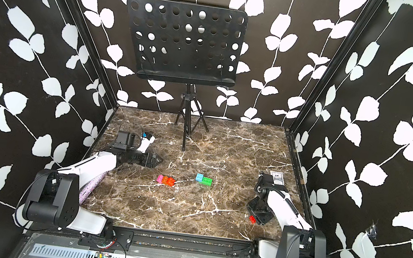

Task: Assemble the letter y with lego
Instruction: Pick up the lego brick from the center of the board, then assemble the lego brick with the lego brick, then adjust the lego brick at the center of the board.

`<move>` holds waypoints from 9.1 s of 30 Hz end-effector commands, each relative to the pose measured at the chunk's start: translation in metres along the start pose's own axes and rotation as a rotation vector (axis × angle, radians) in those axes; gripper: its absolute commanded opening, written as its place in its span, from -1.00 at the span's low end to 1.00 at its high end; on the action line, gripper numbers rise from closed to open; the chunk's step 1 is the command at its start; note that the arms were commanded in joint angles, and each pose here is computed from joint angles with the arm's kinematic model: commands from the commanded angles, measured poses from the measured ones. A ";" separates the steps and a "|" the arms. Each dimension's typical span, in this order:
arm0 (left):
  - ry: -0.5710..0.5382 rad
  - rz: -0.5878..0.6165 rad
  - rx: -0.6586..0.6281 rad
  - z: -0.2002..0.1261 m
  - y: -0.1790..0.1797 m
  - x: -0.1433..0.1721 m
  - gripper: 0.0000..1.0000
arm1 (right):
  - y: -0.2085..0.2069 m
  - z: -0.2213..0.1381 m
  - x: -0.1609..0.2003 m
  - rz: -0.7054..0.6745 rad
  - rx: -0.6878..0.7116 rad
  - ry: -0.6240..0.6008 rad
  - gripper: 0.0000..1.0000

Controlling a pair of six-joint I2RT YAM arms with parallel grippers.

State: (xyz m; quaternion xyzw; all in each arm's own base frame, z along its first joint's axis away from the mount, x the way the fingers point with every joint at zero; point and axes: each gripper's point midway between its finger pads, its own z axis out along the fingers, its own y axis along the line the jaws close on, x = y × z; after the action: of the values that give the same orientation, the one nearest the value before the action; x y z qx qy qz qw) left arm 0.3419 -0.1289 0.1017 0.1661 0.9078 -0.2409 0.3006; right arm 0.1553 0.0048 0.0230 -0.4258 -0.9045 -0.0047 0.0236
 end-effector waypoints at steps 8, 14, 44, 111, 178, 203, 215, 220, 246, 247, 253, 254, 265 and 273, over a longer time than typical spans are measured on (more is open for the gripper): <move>-0.014 0.019 -0.006 -0.004 -0.002 -0.007 0.88 | 0.008 -0.015 -0.006 -0.076 -0.026 -0.024 -0.45; -0.010 0.037 -0.034 -0.006 0.003 -0.008 0.88 | 0.064 -0.061 -0.027 -0.334 -0.130 -0.145 -0.53; -0.068 -0.085 -0.135 -0.029 0.054 -0.005 0.91 | 0.226 -0.069 0.059 -2.307 0.080 -0.087 -0.57; -0.137 -0.083 0.309 -0.025 -0.015 -0.009 0.84 | 0.204 -0.005 0.084 -2.366 0.310 0.190 -0.70; -0.133 -0.083 0.295 -0.025 -0.013 -0.008 0.84 | 0.216 0.009 0.073 -2.304 0.468 0.191 -0.79; 0.237 -0.375 0.101 0.002 -0.014 0.050 0.74 | 0.182 -0.057 0.022 -1.968 0.273 -0.057 0.07; 0.334 -0.599 0.225 0.015 -0.053 0.091 0.72 | 0.230 -0.121 0.038 -1.525 -0.145 -0.361 0.20; 0.303 -0.510 0.222 0.029 -0.062 0.088 0.72 | 0.244 -0.137 0.052 -1.288 -0.392 -0.409 0.19; 0.338 -0.207 0.215 0.059 -0.118 0.072 0.71 | 0.279 -0.126 0.095 -0.930 -0.756 -0.193 0.10; 0.337 -0.218 0.200 0.058 -0.112 0.073 0.68 | 0.286 -0.123 0.098 -0.933 -0.769 -0.174 0.09; 0.330 -0.253 0.179 0.065 -0.099 0.075 0.55 | 0.316 -0.101 0.105 -0.930 -0.791 -0.091 0.07; 0.334 -0.255 0.175 0.067 -0.098 0.075 0.54 | 0.320 -0.098 0.106 -0.928 -0.794 -0.084 0.07; 0.341 -0.267 0.145 0.072 -0.088 0.080 0.47 | 0.328 -0.064 0.111 -0.912 -0.774 0.005 0.11; 0.358 -0.264 0.116 0.074 -0.083 0.083 0.40 | 0.327 -0.051 0.114 -0.912 -0.759 0.036 0.15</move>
State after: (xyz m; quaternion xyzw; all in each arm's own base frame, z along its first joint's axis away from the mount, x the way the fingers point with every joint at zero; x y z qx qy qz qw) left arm 0.2772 -0.2336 0.0383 0.1064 0.9352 -0.3226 0.0998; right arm 0.3330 0.2913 0.0726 0.0237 -0.9363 -0.3310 -0.1154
